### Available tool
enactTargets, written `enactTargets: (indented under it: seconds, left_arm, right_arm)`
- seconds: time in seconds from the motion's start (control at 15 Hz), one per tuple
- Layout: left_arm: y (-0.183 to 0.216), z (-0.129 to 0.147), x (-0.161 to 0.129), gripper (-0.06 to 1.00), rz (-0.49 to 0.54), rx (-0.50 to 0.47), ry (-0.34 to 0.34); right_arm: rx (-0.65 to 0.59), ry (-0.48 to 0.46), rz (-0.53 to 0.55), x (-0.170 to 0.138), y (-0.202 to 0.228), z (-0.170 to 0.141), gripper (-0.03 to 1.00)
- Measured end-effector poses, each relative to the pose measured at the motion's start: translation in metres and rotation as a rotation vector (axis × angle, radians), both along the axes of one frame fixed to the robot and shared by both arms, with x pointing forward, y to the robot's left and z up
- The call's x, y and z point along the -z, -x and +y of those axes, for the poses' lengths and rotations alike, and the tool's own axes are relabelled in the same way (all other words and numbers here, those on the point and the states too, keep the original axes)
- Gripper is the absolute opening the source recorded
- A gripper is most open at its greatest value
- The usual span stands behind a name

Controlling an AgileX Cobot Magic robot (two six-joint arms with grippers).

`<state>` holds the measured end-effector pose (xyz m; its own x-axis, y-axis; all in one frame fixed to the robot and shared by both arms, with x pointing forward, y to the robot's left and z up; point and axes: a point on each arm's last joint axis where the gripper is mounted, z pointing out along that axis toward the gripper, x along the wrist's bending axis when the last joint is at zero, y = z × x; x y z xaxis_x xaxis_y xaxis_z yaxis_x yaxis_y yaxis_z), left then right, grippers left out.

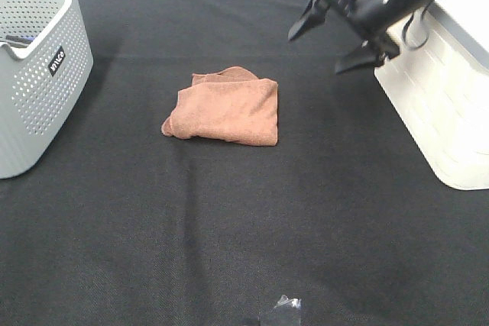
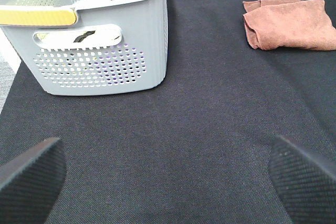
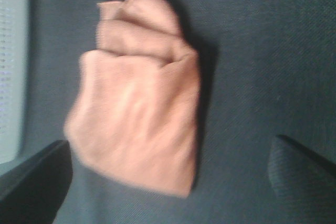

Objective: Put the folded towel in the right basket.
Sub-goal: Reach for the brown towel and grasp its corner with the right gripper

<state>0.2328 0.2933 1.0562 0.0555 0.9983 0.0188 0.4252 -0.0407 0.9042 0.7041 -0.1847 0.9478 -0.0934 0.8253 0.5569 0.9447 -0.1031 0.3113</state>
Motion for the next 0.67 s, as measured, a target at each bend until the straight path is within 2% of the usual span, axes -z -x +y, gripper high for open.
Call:
enactTargets:
  seconds: [0.2, 0.4, 0.67]
  left_arm:
    - [0.0, 0.0, 0.0, 0.98, 0.0, 0.0, 0.0]
    - [0.0, 0.0, 0.0, 0.98, 0.0, 0.0, 0.0]
    - [0.0, 0.0, 0.0, 0.98, 0.0, 0.0, 0.0]
  right_arm:
    - [-0.025, 0.02, -0.019, 0.028, -0.011, 0.02, 0.98]
    - [-0.012, 0.009, -0.039, 0.045, -0.03, 0.024, 0.98]
    - [-0.022, 0.006, 0.012, 0.067, -0.031, 0.026, 0.98]
